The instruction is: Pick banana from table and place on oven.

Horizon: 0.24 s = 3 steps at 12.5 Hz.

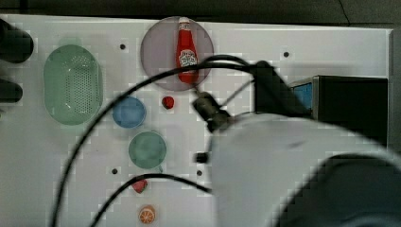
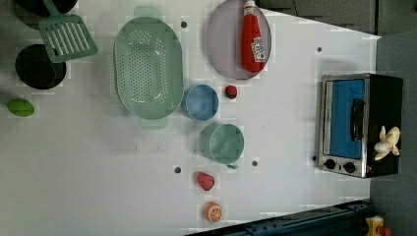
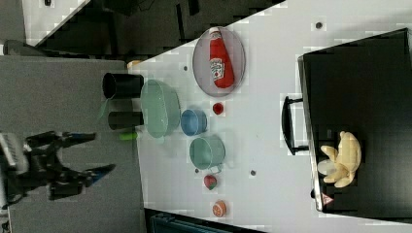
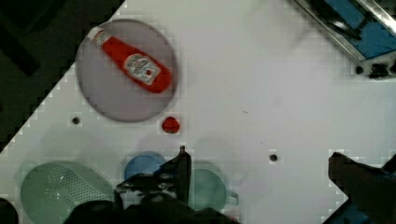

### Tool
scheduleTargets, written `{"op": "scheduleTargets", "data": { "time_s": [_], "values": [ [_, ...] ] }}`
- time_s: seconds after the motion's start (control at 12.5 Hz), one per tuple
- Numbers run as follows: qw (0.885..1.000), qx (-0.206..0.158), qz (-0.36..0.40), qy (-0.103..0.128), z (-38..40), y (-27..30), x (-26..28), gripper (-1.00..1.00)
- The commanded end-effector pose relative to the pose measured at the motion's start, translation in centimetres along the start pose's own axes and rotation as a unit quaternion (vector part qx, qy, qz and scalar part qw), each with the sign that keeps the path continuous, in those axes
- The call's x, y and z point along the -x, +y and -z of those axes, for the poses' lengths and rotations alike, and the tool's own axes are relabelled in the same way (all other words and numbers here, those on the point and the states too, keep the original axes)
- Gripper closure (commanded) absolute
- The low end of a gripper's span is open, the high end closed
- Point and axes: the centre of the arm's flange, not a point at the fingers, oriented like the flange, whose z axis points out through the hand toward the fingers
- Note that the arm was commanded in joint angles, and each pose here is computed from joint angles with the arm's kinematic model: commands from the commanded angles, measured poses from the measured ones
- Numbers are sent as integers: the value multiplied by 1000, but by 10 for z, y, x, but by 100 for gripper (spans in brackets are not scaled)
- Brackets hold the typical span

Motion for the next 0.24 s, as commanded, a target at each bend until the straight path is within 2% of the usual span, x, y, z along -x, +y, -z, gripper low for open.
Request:
{"op": "scheduleTargets", "data": {
  "time_s": [0.08,0.24],
  "values": [
    [997,60,-44,-9,-29,6,-13,-100],
    [997,60,-41,-8,-29,4,-11,-100]
  ]
}}
